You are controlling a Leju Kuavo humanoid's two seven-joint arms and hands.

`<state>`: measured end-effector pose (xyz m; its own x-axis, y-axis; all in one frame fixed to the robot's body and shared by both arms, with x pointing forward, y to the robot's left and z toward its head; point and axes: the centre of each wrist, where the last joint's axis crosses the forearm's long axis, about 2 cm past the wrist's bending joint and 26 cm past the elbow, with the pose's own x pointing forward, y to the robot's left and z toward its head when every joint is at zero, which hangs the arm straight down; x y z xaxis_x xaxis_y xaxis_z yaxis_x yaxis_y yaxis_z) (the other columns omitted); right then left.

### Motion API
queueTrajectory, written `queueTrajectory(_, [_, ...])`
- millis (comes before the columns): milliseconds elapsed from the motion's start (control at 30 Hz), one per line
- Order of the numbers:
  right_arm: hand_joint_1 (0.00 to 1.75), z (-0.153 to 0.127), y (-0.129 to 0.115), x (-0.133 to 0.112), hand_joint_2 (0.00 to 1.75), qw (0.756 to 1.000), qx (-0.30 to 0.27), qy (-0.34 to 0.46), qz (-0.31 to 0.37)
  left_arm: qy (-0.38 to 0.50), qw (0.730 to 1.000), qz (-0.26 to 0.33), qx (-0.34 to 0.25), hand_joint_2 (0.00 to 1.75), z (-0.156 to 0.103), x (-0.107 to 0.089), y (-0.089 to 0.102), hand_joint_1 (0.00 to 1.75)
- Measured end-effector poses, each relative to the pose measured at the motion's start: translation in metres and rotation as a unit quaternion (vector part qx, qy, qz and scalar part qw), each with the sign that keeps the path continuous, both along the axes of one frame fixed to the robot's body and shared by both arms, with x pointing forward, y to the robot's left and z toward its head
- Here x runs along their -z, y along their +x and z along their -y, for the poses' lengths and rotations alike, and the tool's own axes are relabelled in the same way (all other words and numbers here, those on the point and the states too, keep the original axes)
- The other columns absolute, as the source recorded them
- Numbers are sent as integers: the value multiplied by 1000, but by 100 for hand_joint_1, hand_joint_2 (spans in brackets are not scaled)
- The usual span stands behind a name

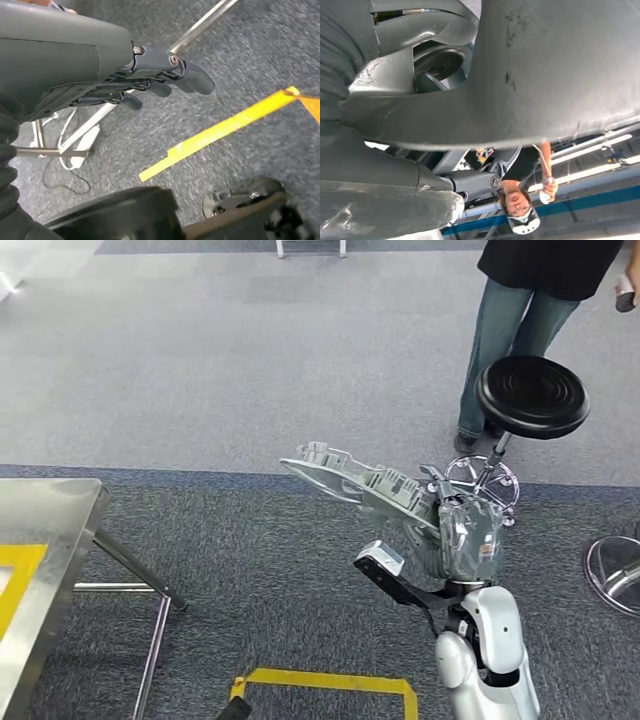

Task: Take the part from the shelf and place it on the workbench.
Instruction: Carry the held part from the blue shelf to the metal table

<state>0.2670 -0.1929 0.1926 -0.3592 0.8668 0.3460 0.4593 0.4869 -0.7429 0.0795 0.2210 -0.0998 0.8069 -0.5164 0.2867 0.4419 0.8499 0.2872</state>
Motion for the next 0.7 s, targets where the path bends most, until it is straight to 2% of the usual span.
queueTrajectory(433, [175,2,-2,-4,175,1000,9,-12,-10,18,1000,-23,-1,175,-3,1,-2,0])
queueTrajectory(700, [175,7,6,-25,175,997,50,-55,27,20,1000,-5,1,175,-5,0,3,0])
